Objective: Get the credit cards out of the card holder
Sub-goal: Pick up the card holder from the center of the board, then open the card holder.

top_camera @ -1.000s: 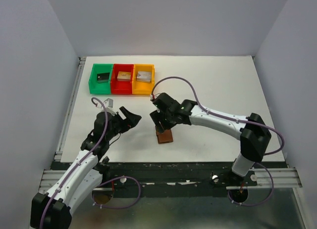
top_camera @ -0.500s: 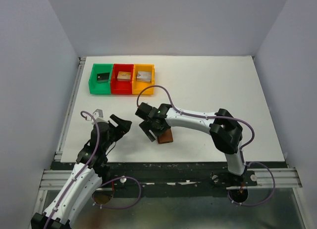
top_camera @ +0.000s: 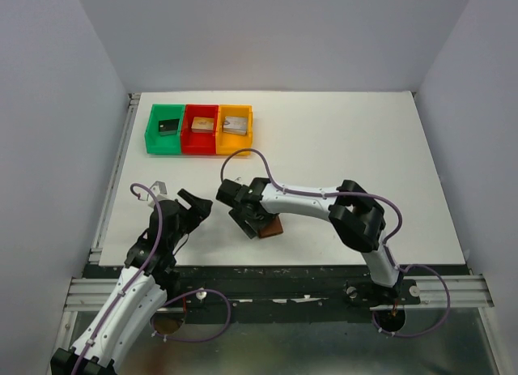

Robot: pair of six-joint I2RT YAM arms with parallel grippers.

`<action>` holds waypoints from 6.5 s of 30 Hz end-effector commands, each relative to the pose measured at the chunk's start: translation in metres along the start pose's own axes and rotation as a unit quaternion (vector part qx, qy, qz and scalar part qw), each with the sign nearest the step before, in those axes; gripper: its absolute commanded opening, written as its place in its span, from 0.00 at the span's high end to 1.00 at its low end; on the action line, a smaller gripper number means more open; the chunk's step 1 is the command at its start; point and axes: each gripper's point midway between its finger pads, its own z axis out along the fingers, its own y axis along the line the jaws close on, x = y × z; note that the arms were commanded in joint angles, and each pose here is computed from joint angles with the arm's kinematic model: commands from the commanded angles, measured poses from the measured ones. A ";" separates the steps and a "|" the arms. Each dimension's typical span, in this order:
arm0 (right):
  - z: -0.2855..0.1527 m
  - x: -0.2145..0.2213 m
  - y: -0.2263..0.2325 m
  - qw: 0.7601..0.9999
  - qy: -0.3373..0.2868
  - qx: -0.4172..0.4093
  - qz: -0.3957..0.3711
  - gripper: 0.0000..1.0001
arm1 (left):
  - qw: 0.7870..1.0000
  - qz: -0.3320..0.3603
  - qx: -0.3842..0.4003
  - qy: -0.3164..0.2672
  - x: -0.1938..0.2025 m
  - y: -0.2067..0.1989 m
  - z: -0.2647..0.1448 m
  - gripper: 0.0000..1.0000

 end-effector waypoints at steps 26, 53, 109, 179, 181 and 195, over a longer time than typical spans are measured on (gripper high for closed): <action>-0.048 0.010 -0.028 0.998 -0.052 0.032 0.013 1.00 | 1.000 -0.007 0.020 0.009 0.005 -0.006 -0.001 0.15; -0.234 -0.048 -0.065 0.809 -0.353 -0.452 0.125 1.00 | 0.938 0.055 0.342 -0.018 -0.027 -0.149 -0.027 0.01; -0.275 -0.023 -0.048 0.639 -0.390 -0.661 0.054 1.00 | 0.748 0.112 0.649 0.086 -0.004 -0.231 -0.125 0.16; -0.225 -0.052 -0.083 0.927 -0.350 -0.037 0.127 0.33 | 0.985 0.057 0.149 0.066 -0.014 -0.214 -0.046 1.00; -0.225 -0.054 -0.079 0.923 -0.359 -0.045 0.132 0.33 | 0.985 0.052 0.152 0.068 -0.011 -0.216 -0.047 1.00; -0.217 -0.063 -0.067 0.928 -0.349 -0.046 0.118 0.33 | 0.983 0.050 0.154 0.084 0.003 -0.220 -0.047 1.00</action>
